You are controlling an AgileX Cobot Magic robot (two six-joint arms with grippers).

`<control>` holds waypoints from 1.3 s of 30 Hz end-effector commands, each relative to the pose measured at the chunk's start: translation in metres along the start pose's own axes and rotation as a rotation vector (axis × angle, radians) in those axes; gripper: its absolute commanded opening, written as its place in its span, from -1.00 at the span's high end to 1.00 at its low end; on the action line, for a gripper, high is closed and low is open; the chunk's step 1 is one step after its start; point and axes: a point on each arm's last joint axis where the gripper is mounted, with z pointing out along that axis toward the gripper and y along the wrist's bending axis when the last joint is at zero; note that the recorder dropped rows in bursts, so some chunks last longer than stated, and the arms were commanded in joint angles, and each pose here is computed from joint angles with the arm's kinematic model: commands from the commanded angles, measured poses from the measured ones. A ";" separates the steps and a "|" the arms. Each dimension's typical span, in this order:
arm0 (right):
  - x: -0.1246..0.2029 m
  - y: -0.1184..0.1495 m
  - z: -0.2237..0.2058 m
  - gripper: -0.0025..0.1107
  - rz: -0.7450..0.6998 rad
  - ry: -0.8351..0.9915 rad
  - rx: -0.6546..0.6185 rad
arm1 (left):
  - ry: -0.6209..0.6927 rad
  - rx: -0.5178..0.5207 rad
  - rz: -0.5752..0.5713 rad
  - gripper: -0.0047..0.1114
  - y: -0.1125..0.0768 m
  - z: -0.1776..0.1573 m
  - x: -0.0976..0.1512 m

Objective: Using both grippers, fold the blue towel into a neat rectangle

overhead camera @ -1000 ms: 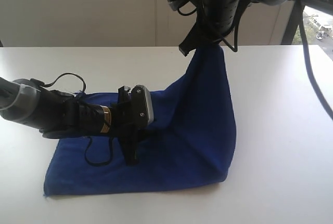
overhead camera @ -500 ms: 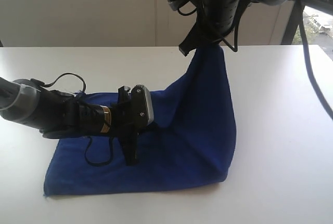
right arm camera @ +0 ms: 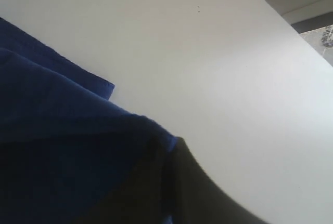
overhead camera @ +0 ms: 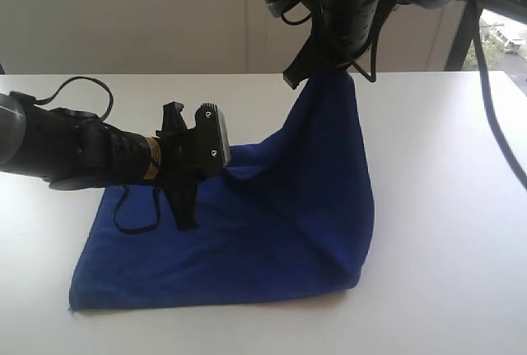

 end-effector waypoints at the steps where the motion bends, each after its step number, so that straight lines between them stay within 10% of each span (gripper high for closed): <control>1: 0.001 0.000 -0.015 0.96 -0.010 -0.008 -0.074 | 0.072 -0.050 0.030 0.92 0.016 -0.013 0.012; 15: 0.000 0.055 -0.065 0.96 -0.204 -0.035 -0.407 | 0.176 -0.225 0.063 0.92 0.081 -0.039 0.048; 23: -0.005 0.137 -0.088 0.96 -0.338 -0.073 -0.548 | 0.237 -0.218 0.075 0.92 0.088 -0.029 0.066; 39: -0.009 0.204 -0.091 0.96 -0.356 -0.162 -0.723 | 0.310 -0.242 0.034 0.92 0.098 -0.040 0.094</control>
